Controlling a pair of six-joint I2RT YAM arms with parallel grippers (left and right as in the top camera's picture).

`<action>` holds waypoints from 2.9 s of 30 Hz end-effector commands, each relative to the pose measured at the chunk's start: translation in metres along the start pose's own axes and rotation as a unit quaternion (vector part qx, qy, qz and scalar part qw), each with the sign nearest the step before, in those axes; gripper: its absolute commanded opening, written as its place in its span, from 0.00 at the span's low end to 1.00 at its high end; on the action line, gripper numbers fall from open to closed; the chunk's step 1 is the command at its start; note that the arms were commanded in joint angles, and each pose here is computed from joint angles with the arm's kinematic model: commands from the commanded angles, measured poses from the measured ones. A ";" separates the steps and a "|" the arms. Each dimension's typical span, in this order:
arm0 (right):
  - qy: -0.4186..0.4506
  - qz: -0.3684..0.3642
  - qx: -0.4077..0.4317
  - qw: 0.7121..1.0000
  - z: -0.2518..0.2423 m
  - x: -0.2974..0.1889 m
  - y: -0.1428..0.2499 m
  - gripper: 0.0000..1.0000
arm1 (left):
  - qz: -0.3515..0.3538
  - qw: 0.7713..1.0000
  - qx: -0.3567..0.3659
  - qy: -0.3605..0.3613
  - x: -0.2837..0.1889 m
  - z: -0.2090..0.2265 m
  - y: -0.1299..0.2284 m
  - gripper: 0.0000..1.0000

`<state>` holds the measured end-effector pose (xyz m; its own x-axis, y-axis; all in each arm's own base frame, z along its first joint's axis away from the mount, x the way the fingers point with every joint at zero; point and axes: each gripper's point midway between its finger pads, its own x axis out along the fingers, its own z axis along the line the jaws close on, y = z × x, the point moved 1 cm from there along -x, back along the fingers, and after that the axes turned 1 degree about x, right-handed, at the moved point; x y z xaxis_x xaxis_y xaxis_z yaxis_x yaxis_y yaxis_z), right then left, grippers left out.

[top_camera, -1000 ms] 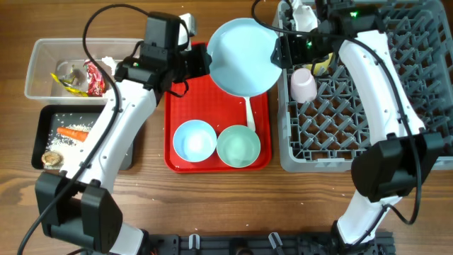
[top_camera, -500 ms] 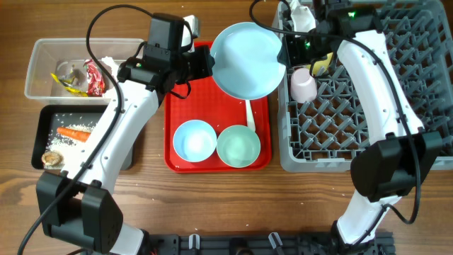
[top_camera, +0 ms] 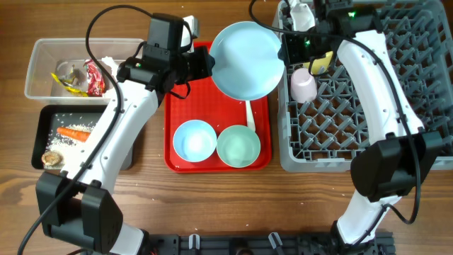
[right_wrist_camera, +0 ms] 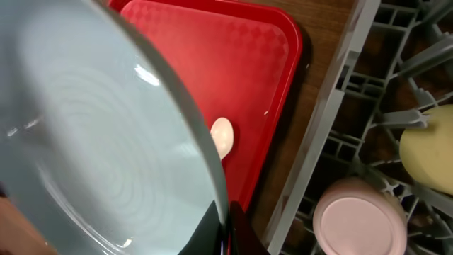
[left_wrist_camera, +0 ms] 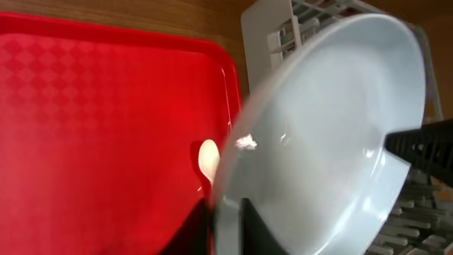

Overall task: Sort waste into correct bins and load items into the dishwasher rack
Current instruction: 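Grasp the raised plate edge with the right gripper from the left, then carry the plate right and stand it upright in the rack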

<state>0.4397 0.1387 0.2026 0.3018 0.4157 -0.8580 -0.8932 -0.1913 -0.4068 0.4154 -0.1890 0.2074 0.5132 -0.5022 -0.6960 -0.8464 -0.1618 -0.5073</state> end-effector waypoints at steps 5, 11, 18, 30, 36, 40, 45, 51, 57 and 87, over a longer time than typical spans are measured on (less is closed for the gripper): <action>0.002 -0.044 0.012 0.999 -0.015 -0.033 -0.009 0.04 | -0.004 1.000 0.008 0.013 -0.008 -0.008 -0.001 0.40; 0.078 -0.065 0.051 0.993 -0.065 -0.067 -0.005 0.04 | -0.005 1.000 0.004 -0.015 -0.008 0.002 0.000 0.38; 0.288 -0.080 0.120 0.947 -0.155 -0.127 0.015 0.05 | 0.001 0.999 -0.001 -0.042 -0.008 0.012 0.005 0.38; 0.479 -0.152 0.141 0.853 -0.200 -0.206 0.007 0.04 | 0.015 0.999 -0.006 -0.049 -0.009 0.015 0.011 0.31; 0.500 -0.148 0.111 0.846 -0.212 -0.202 -0.005 0.04 | 0.010 0.998 -0.006 -0.066 -0.009 0.021 0.010 0.23; 0.500 -0.151 0.110 0.846 -0.215 -0.198 -0.008 0.04 | 0.015 0.997 -0.008 -0.071 -0.007 0.024 0.012 0.23; 0.498 -0.134 0.098 0.851 -0.223 -0.181 -0.011 0.04 | 0.021 0.997 -0.009 -0.074 -0.003 0.026 0.014 0.22; 0.503 -0.111 0.090 0.852 -0.237 -0.159 -0.013 0.04 | 0.021 0.997 -0.005 -0.074 -0.003 0.026 0.014 0.20; 0.531 -0.110 0.079 0.836 -0.245 -0.157 -0.020 0.04 | 0.022 0.997 0.008 -0.074 -0.003 0.026 0.014 0.18; 0.534 -0.042 0.064 0.842 -0.241 -0.106 -0.009 0.04 | 0.029 0.997 0.015 -0.077 -0.003 0.027 0.017 0.18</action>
<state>0.4945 -0.1258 0.2288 0.4392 -0.6197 -0.6504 -0.8566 -0.0708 -0.5110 0.4026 -0.1678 0.1864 0.4754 -0.3846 -0.7913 -0.8764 -0.1281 -0.4643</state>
